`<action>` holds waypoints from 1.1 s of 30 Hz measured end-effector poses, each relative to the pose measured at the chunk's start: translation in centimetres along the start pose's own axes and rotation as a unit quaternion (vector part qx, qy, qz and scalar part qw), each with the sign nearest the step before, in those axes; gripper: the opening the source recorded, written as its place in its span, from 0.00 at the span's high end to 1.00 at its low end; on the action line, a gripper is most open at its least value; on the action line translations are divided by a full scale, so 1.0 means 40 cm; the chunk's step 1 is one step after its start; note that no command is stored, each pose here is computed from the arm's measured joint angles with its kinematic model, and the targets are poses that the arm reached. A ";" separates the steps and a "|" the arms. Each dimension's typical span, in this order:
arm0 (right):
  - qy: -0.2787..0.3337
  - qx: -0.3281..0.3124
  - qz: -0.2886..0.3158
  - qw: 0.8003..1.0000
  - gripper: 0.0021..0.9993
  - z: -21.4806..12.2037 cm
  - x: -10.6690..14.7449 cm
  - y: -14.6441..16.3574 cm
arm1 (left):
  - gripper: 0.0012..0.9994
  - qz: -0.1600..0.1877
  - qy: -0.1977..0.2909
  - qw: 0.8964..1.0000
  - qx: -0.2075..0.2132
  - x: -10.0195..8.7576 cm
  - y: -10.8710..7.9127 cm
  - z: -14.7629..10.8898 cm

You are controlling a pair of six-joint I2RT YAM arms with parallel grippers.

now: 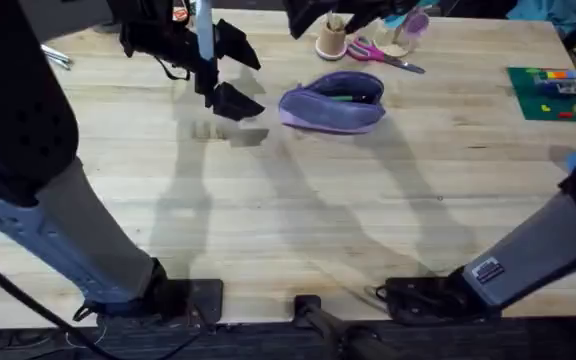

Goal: Unzip the bag, pick up the pens from the table one at a time and place them inside, then zip the bag closed.

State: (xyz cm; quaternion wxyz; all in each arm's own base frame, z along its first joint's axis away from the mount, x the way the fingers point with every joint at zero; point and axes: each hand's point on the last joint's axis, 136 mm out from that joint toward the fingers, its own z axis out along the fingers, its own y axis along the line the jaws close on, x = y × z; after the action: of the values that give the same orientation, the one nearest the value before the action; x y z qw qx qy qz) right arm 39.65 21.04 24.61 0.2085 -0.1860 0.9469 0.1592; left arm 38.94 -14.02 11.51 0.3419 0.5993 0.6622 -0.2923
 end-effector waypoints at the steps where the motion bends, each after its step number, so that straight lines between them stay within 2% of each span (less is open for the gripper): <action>1: 0.000 -0.004 -0.002 1.000 0.00 0.000 0.000 0.008 | 0.01 0.000 0.000 1.000 0.000 0.000 0.000 0.000; 24: 0.000 -0.015 -0.006 1.000 0.01 -0.001 -0.001 0.026 | 0.01 0.000 0.000 1.000 0.000 0.000 0.000 0.000; 33: 0.020 -0.013 0.003 1.000 0.00 -0.001 0.025 0.024 | 0.01 0.000 0.000 1.000 0.000 0.000 0.000 0.000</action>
State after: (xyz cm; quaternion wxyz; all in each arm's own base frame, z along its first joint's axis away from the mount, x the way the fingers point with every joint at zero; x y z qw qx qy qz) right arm 38.38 21.59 24.41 0.1863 -0.1886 0.9494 0.1684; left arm 38.94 -14.02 11.51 0.3419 0.5993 0.6622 -0.2923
